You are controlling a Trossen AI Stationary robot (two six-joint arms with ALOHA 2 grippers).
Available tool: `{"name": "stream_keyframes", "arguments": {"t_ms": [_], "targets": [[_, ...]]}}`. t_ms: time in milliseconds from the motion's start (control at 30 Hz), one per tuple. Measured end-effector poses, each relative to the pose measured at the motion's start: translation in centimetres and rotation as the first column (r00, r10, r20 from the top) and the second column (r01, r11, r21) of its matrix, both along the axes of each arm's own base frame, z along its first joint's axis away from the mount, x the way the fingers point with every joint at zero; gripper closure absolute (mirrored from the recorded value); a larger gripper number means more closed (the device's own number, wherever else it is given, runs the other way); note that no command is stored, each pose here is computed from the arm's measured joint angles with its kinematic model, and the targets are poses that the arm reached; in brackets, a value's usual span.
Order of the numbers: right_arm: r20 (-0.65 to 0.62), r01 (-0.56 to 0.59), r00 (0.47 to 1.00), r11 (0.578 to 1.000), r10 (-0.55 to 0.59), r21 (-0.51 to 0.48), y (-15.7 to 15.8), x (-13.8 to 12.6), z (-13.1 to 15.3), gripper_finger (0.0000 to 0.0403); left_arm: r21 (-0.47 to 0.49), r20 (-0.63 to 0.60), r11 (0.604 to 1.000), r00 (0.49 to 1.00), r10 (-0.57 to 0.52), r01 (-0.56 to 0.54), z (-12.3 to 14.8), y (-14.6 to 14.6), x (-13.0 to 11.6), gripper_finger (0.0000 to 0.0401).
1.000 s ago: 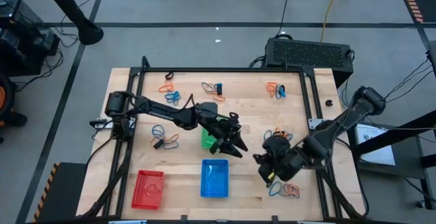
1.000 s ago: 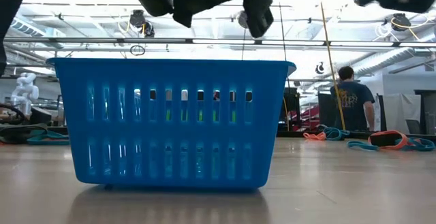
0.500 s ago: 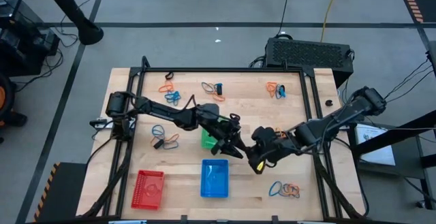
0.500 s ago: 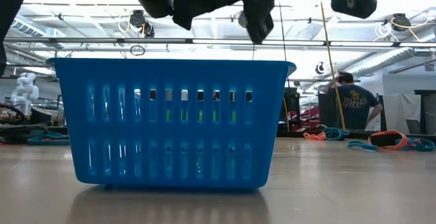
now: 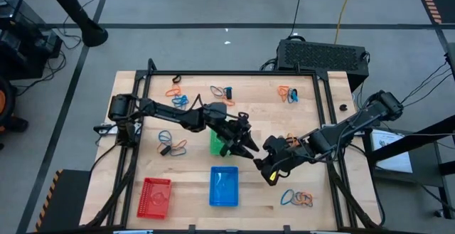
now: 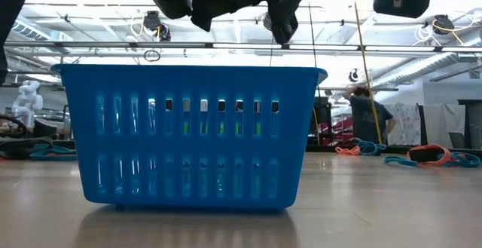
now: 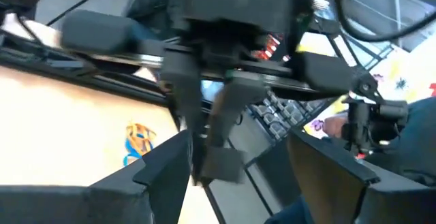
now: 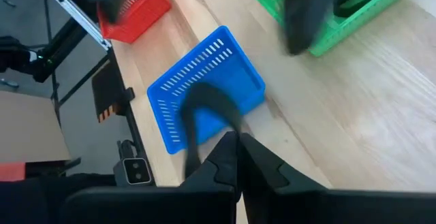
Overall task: Sort rubber bands into baskets
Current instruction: Put the black rubberband into the green bin
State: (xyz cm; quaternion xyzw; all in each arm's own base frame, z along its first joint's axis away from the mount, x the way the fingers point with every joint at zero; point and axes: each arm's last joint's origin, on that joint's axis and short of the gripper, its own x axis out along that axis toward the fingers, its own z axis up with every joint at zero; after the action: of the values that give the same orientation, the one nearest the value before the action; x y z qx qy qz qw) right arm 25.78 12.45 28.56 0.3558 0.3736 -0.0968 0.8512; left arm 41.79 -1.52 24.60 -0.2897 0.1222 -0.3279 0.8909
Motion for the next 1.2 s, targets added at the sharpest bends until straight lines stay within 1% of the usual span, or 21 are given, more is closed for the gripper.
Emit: {"name": "stream_keyframes", "arguments": {"t_ms": [100, 200, 333, 467, 533, 633, 733, 833, 933, 1033, 1067, 1100, 1200], "targets": [[0.001, 0.005, 1.000, 1.000, -0.005, -0.001, -0.1, 0.0, 0.0, 0.0402, 0.028, -0.009, 1.000, 1.000, -0.003, 0.003, -0.3, -1.1, 0.0, 0.0154], [0.001, 0.019, 1.000, 1.000, -0.019, -0.002, -0.5, 0.2, 0.0, 0.0402, 0.040, -0.026, 0.999, 0.999, 0.020, -0.019, -0.6, -1.6, 0.0, 0.0154], [0.002, 0.041, 0.999, 0.999, -0.041, -0.004, -1.0, 0.5, 0.0, 0.0402, 0.056, -0.050, 0.995, 0.995, 0.086, -0.083, -0.8, -1.2, 0.1, 0.0154], [0.002, 0.045, 0.999, 0.999, -0.045, -0.010, -1.3, 0.6, 0.0, 0.0402, 0.067, -0.048, 0.994, 0.995, 0.089, -0.086, -0.9, -1.3, 0.1, 0.0154], [0.002, 0.044, 0.999, 0.999, -0.044, -0.013, -1.4, 0.6, 0.0, 0.0402, 0.074, -0.065, 0.993, 0.993, 0.095, -0.090, -1.1, -1.3, 0.1, 0.0155], [0.003, 0.038, 0.999, 0.999, -0.038, -0.020, -1.4, 0.6, 0.0, 0.0402, 0.079, -0.079, 0.991, 0.990, 0.114, -0.108, -1.2, -1.2, 0.1, 0.0165], [0.003, 0.035, 0.999, 0.999, -0.035, -0.021, -1.4, 0.6, 0.0, 0.0402, 0.082, -0.085, 0.989, 0.988, 0.127, -0.121, -1.3, -1.2, 0.1, 0.0197], [0.003, 0.027, 1.000, 0.999, -0.027, -0.027, -1.4, 0.6, 0.0, 0.0403, 0.087, -0.080, 0.986, 0.986, 0.149, -0.142, -1.3, -1.1, 0.2, 0.0245], [0.004, 0.021, 1.000, 0.999, -0.020, -0.034, -1.4, 0.6, 0.0, 0.0400, 0.092, -0.077, 0.985, 0.985, 0.155, -0.148, -1.3, -1.1, 0.2, 0.0304], [0.004, 0.013, 1.000, 0.999, -0.013, -0.042, -1.4, 0.6, 0.0, 0.0388, 0.094, -0.075, 0.984, 0.985, 0.155, -0.148, -1.3, -1.1, 0.2, 0.0371], [0.003, 0.009, 1.000, 0.999, -0.009, -0.047, -1.4, 0.6, 0.0, 0.0382, 0.101, -0.069, 0.984, 0.986, 0.155, -0.147, -1.3, -1.1, 0.2, 0.0384], [0.003, 0.003, 1.000, 0.999, -0.003, -0.053, -1.4, 0.6, 0.0, 0.0376, 0.105, -0.067, 0.984, 0.986, 0.154, -0.146, -1.3, -1.1, 0.2, 0.0388], [0.005, -0.003, 1.000, 0.998, 0.003, -0.063, -1.6, 0.5, 0.1, 0.0355, 0.107, -0.076, 0.984, 0.985, 0.152, -0.144, -1.4, -1.1, 0.1, 0.0387]]}}
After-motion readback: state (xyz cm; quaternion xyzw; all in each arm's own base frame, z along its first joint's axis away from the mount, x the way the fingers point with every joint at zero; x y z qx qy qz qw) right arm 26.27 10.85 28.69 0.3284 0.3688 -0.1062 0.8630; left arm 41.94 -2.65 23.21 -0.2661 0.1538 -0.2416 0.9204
